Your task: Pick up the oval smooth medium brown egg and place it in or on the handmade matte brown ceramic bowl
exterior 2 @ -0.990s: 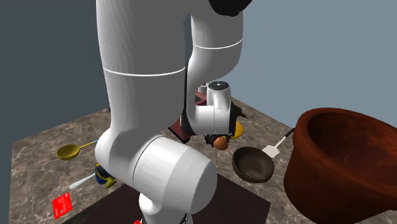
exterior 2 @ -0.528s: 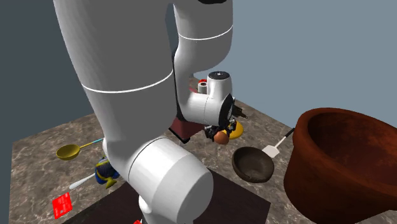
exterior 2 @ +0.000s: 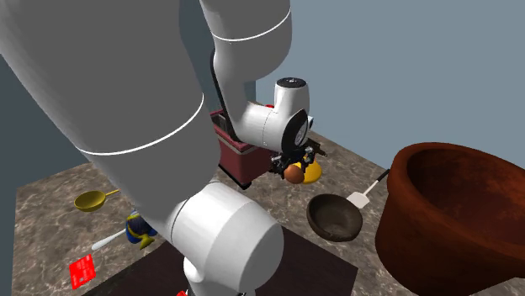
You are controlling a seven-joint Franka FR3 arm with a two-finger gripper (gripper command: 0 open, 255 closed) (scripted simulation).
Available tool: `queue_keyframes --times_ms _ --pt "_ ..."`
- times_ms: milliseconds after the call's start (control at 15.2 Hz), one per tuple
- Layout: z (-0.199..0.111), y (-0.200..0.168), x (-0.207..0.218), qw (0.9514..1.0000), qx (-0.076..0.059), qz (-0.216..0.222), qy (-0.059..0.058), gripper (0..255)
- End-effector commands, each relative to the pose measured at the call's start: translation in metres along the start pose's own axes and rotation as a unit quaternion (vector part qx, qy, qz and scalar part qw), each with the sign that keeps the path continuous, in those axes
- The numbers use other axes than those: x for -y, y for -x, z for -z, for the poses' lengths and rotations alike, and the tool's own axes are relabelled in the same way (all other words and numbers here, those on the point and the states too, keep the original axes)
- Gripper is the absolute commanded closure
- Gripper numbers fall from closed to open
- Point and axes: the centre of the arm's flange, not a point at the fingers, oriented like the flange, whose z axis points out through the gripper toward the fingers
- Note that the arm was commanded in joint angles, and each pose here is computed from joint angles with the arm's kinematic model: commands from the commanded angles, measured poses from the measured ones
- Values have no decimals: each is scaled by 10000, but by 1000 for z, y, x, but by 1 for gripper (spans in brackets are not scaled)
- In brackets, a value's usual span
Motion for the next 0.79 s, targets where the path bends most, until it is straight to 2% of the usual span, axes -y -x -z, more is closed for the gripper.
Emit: queue_keyframes --times_ms 0,198,726 --pt "11 -1 -1 10000 -1 0 -4 255" --pt "21 -2 -2 10000 -1 0 -4 255" --pt "24 80 -69 10000 -1 0 -4 255"
